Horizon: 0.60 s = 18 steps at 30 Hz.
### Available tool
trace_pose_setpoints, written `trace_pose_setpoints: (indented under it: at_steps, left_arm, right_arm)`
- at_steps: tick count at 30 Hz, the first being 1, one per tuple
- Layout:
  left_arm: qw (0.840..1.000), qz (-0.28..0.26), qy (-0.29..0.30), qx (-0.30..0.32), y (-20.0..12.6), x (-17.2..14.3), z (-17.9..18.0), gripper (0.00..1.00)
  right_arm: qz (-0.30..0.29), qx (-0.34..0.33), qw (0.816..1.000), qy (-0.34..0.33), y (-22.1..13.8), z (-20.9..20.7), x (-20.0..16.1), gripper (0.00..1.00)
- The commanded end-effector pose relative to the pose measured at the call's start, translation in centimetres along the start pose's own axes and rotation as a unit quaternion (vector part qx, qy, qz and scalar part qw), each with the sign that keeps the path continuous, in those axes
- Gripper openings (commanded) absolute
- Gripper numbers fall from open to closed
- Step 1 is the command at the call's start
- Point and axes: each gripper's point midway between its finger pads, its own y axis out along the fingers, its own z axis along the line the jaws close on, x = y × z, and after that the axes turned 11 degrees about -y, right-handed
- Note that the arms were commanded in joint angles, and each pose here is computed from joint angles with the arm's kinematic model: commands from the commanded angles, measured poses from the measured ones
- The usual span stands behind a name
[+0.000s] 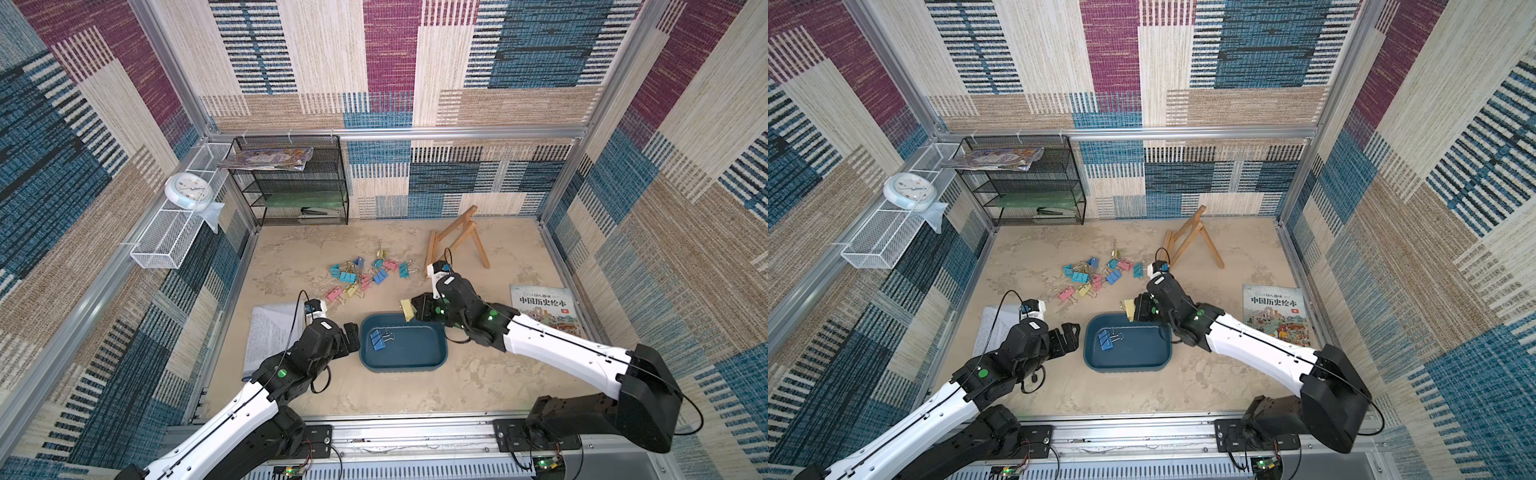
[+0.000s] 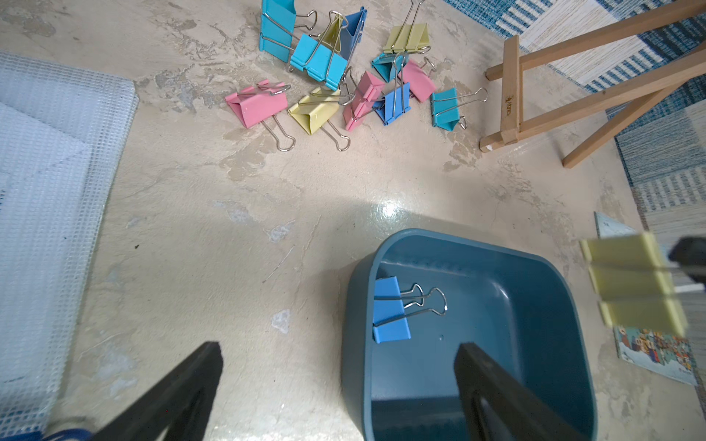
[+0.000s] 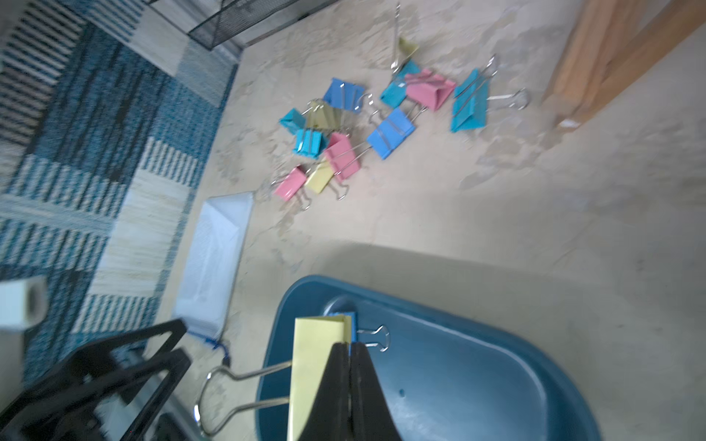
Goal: Put the binder clips in the storage box
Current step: Place the binder clip in the storage box.
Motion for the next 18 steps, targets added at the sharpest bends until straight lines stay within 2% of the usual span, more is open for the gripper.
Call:
trace_pose_setpoints:
  at_steps: [1, 6, 11, 18]
  left_arm:
    - [1.0, -0.012, -0.001, -0.003, 0.0, 0.5, -0.2, 0.99]
    - [1.0, -0.015, -0.002, -0.006, 0.1, 0.7, -0.5, 0.99]
    - [1.0, -0.009, 0.001, -0.002, 0.4, 0.6, -0.6, 0.99]
    - [1.0, -0.003, 0.0, 0.001, 0.4, 0.3, -0.4, 0.99]
  right_arm:
    - [-0.016, 0.074, 0.996, 0.057, -0.7, 3.2, -1.1, 0.0]
    - [0.02, 0.09, 0.993, 0.073, 0.2, 5.0, -5.5, 0.0]
    - [0.073, 0.073, 0.993, 0.051, 3.8, 6.2, -8.9, 0.0]
    - [0.074, 0.037, 0.995, 0.049, 6.7, 5.2, -10.1, 0.0]
